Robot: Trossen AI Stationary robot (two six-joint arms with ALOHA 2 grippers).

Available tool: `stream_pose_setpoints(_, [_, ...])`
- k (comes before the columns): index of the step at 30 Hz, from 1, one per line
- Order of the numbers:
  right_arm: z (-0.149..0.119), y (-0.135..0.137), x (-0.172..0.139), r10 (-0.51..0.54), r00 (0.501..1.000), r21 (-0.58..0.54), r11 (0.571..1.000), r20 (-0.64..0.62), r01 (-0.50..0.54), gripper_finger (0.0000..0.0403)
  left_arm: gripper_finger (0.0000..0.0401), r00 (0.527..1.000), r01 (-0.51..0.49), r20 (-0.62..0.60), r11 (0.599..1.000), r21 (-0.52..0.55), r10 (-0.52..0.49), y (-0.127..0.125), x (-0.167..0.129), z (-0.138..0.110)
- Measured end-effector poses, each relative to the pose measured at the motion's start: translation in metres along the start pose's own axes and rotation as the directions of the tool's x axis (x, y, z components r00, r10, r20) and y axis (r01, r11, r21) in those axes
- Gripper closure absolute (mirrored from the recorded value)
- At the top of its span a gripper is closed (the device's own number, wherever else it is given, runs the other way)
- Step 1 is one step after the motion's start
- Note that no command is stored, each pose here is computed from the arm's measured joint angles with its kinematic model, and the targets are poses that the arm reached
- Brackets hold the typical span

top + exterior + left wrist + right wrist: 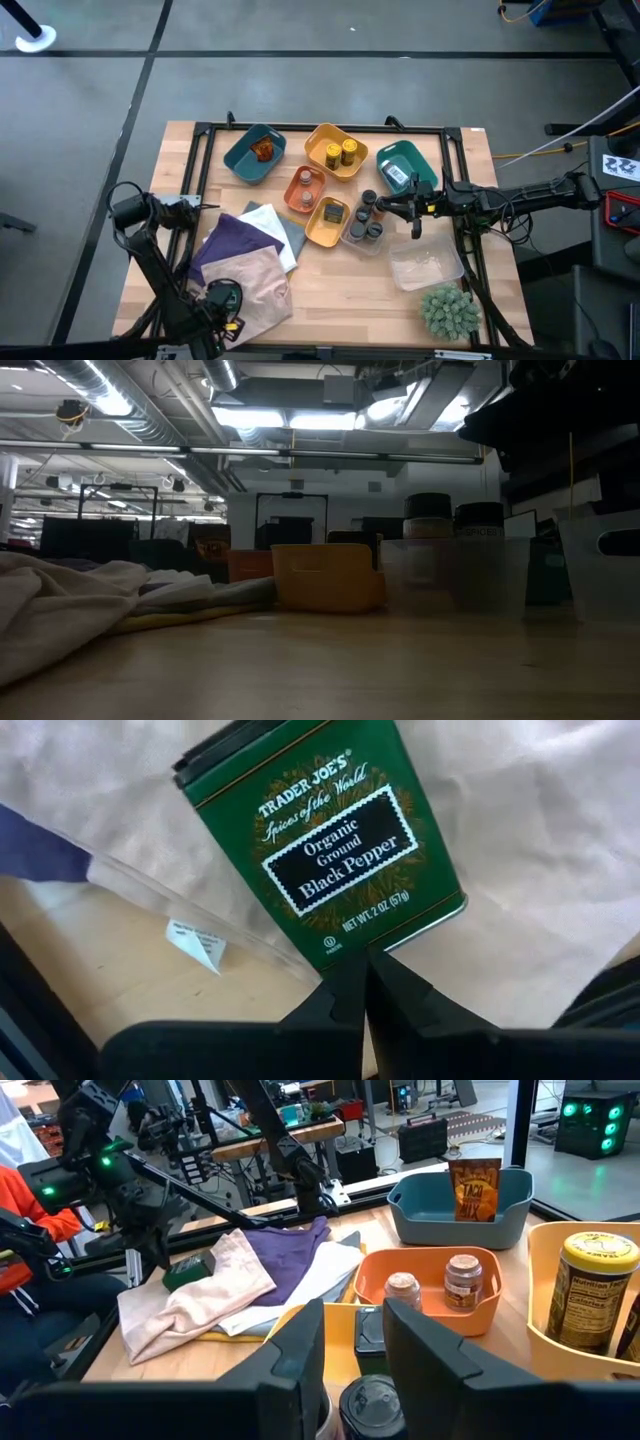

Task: Sort spices by type
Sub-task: Put the black seasoning can into the small yellow bin

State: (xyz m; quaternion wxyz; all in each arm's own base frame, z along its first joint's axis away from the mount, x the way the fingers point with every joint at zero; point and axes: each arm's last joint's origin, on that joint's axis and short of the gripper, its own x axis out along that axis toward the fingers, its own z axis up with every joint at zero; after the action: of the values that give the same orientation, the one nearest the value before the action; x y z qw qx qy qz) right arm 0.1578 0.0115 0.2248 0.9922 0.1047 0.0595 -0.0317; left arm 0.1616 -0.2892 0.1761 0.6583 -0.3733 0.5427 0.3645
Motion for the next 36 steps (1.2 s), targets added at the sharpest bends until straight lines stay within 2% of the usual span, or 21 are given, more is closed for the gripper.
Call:
stream_pose_setpoints(12, [0.000, 0.000, 0.000, 0.000, 1.000, 0.000, 1.000, -0.001, 0.000, 0.0299, 0.0401, 1.000, -0.001, -0.008, 0.999, -0.032, 0.001, 0.001, 0.002, -0.005])
stream_pose_setpoints(24, [-0.003, -0.001, 0.001, -0.007, 1.000, -0.005, 1.000, -0.030, 0.006, 0.0299, 0.0401, 0.999, -0.044, 0.014, 0.998, -0.041, 0.044, 0.002, 0.024, -0.015])
stream_pose_setpoints(36, [-0.004, -0.001, 0.002, -0.008, 0.999, -0.006, 1.000, -0.036, 0.008, 0.0299, 0.0401, 1.000, -0.022, -0.022, 1.000, -0.020, 0.022, 0.010, 0.019, -0.032])
